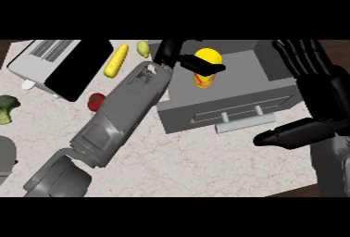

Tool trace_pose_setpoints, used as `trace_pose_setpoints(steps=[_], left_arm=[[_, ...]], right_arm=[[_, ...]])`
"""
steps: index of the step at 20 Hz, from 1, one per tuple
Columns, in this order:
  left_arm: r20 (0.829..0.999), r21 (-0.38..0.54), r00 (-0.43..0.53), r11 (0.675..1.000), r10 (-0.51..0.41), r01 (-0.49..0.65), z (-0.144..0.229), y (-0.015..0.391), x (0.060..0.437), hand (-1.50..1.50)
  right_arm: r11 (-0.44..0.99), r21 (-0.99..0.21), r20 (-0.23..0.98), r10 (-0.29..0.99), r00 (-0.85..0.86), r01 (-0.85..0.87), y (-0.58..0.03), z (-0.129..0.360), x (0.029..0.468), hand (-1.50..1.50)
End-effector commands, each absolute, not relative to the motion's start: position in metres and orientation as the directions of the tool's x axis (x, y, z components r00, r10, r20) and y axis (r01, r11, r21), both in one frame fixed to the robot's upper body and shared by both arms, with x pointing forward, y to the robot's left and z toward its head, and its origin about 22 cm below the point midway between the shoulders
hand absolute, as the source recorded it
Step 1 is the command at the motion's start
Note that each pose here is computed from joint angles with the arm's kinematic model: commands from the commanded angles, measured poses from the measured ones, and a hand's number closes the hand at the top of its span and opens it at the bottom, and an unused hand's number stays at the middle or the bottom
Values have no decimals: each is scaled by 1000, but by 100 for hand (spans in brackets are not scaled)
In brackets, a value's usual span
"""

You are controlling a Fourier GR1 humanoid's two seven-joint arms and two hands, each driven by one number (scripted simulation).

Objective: Pick up the cup, place it into the drawer and close the drawer

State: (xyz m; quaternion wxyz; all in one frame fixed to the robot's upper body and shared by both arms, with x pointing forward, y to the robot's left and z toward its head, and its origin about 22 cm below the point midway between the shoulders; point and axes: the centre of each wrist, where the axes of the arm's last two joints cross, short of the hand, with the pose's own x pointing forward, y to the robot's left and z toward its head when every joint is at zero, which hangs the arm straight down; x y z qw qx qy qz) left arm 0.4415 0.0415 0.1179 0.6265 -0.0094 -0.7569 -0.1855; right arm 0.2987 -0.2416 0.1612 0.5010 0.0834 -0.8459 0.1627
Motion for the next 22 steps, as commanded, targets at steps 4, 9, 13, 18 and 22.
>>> trace_pose_setpoints(steps=[4,9,13,18,22], left_arm=[[968,56,-249,962,13,267,116,44,438,-150],[938,-53,-318,961,142,272,129,40,439,-150],[928,-70,-345,977,138,203,126,41,440,-150],[932,-99,-328,980,152,172,121,42,439,-150],[924,-139,-334,977,187,161,120,47,441,-150]], right_arm=[[796,-195,881,-115,-459,-573,-215,160,295,150],[648,-244,926,-66,-372,-722,-210,156,298,150],[518,-424,905,205,-373,-743,-225,155,290,150],[479,-595,800,432,-418,-645,-227,157,279,-150],[458,-674,727,552,-408,-580,-218,113,278,-150]])
